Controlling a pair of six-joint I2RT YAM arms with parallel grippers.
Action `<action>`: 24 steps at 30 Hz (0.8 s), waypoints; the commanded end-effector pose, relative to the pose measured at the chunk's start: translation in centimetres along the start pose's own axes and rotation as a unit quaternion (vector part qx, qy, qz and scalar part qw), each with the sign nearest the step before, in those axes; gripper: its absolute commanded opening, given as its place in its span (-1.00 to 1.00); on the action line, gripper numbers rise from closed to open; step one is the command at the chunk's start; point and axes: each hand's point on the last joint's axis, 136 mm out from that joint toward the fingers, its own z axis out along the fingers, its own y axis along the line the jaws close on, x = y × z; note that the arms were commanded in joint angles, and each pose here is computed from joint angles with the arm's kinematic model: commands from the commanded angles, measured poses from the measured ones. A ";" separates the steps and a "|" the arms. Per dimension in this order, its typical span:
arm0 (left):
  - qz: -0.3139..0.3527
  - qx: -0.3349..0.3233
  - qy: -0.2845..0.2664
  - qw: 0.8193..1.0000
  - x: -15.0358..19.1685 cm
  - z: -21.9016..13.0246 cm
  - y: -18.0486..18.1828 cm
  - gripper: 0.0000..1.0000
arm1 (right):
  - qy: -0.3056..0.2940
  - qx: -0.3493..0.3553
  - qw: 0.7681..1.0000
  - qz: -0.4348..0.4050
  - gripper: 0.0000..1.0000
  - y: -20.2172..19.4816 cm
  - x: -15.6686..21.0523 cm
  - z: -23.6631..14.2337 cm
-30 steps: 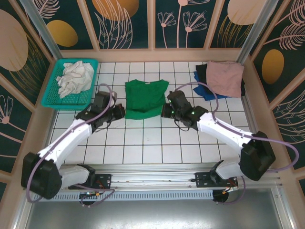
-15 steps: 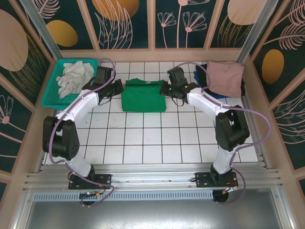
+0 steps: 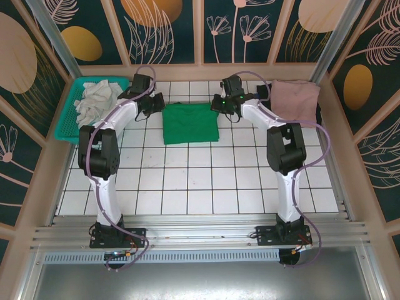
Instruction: Fold and stack the t-shirts
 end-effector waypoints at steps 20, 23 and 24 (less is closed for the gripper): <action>0.014 -0.043 -0.006 0.999 -5.4 3.2 2.6 -0.13 | -0.061 -0.018 0.998 -0.027 -0.07 -0.3 -7.3 2.1; 0.019 0.016 0.000 1.000 -4.2 4.3 0.9 -0.09 | -0.067 -0.055 0.996 -0.036 -0.11 1.5 -5.6 3.1; 0.021 0.024 0.010 0.999 -3.6 5.0 0.5 -0.09 | -0.065 -0.065 0.995 -0.034 -0.17 1.8 -5.0 3.8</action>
